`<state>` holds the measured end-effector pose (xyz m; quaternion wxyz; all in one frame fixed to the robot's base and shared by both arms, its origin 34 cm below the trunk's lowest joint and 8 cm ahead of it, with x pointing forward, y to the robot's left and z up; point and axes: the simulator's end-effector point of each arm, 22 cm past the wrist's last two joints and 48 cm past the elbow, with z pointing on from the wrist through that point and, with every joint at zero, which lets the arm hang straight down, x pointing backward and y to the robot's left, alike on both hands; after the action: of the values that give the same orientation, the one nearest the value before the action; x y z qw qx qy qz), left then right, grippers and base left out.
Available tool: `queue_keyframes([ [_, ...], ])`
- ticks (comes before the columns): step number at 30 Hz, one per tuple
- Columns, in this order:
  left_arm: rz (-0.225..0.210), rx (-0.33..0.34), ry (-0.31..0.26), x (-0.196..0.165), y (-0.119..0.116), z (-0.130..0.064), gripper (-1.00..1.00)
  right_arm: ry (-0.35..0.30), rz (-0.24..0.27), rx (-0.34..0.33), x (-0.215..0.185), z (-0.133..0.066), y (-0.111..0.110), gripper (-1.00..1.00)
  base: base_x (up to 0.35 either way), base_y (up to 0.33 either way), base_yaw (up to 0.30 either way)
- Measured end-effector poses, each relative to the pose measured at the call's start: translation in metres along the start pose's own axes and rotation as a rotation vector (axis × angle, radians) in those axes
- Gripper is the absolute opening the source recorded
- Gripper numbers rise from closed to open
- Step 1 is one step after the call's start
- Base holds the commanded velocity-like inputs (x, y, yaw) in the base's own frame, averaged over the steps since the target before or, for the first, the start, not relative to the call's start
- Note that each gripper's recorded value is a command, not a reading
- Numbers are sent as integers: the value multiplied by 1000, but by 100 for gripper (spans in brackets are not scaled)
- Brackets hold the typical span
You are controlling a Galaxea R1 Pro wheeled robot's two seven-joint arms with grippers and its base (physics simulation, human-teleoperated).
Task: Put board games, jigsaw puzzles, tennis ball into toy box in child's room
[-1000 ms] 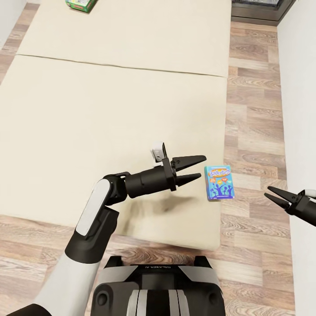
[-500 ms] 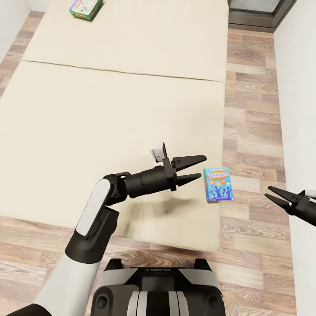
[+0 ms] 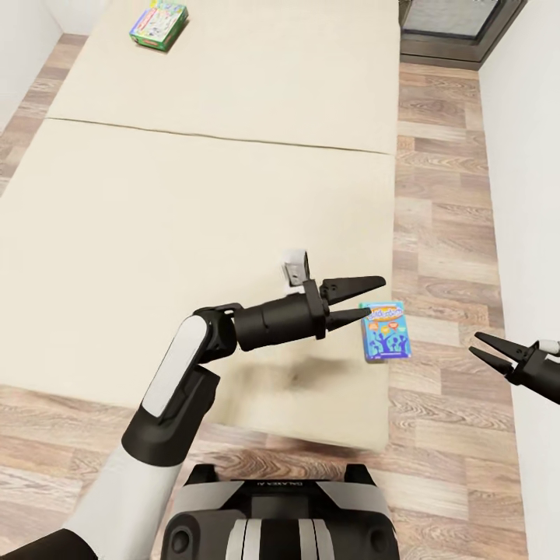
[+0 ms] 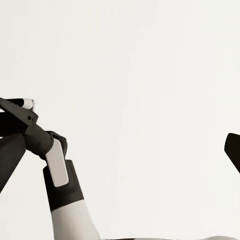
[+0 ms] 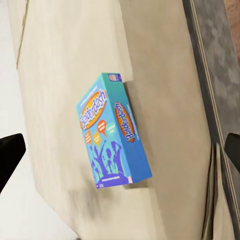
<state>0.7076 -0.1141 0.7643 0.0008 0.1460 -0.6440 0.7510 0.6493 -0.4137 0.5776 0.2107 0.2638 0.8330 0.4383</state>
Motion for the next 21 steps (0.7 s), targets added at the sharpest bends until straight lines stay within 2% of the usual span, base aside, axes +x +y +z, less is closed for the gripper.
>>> queue_keyframes([
  [5,17,1,9,4,-5,7,100,-4,-2,-4,-1,0,2,100,0,0,0],
  [21,50,5,20,5,6,11,100,-16,-14,-22,-1,12,-11,100,0,0,0],
])
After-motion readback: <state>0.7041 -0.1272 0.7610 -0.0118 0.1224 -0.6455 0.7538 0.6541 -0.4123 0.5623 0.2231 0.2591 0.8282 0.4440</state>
